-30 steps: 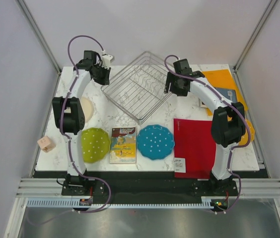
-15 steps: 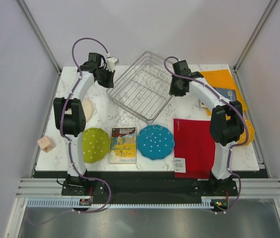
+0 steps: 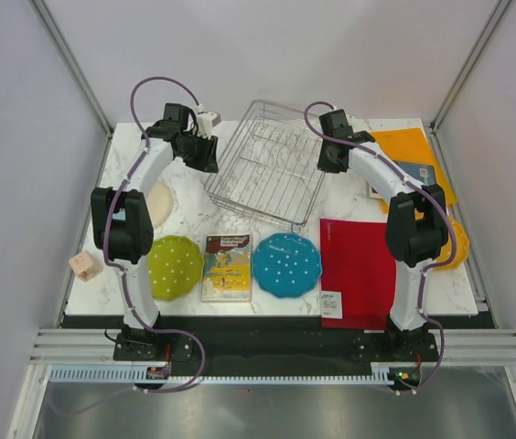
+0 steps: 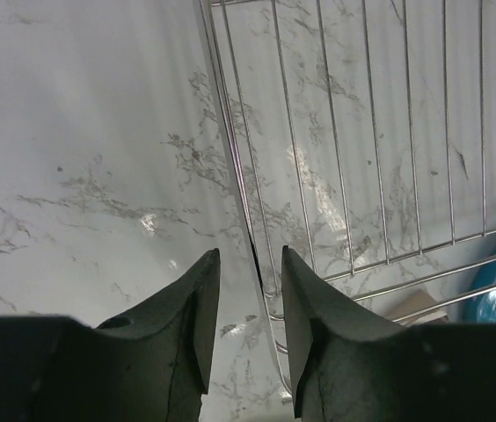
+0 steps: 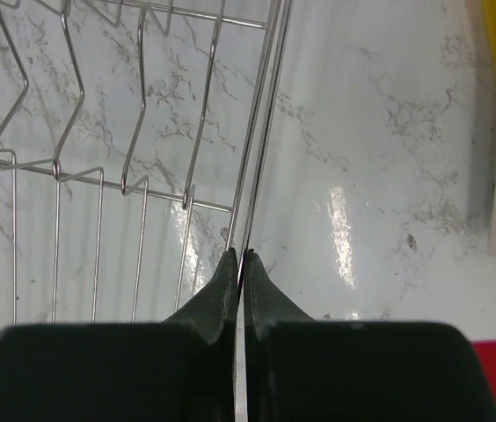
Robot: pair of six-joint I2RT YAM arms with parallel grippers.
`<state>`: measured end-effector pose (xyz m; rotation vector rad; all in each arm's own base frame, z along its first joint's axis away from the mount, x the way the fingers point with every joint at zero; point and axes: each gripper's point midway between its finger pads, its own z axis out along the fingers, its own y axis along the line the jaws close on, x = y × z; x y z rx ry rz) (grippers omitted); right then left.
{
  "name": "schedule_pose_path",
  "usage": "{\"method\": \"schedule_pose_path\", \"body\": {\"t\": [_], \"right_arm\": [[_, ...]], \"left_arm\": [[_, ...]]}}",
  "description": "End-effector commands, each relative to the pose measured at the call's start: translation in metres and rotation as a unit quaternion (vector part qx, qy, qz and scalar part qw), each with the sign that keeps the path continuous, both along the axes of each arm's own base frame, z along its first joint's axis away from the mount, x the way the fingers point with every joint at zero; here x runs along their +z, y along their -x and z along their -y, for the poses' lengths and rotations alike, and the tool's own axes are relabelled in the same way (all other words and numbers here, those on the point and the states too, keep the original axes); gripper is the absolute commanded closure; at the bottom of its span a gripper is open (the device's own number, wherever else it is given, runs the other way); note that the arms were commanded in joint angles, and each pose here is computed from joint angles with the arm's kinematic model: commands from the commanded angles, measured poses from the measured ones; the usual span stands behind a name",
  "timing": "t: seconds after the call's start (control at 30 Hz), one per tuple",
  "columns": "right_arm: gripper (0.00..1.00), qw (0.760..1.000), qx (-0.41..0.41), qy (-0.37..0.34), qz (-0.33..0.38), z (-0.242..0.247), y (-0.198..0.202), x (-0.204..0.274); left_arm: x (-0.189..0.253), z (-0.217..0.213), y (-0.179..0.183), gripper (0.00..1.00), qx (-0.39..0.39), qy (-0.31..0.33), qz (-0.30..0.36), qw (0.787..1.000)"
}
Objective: Load the plates into the dish rack
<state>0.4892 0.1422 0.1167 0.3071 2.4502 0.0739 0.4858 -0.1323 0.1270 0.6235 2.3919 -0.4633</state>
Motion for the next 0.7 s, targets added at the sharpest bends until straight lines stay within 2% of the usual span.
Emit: {"method": "schedule_pose_path", "body": {"t": [0.0, 0.3, 0.67], "right_arm": [[1.00, 0.998, 0.029, 0.055, 0.021, 0.013, -0.013, 0.010], [1.00, 0.993, 0.050, 0.074, 0.074, 0.015, -0.055, 0.031], [1.00, 0.993, 0.022, 0.080, 0.079, 0.037, -0.077, 0.021]], "left_arm": [[0.037, 0.022, 0.013, 0.58, -0.004, 0.049, 0.014, 0.999], [0.035, 0.046, 0.003, 0.61, -0.024, 0.053, 0.019, 0.998], [0.022, 0.062, -0.010, 0.61, -0.033, 0.034, 0.024, 0.999]]}}
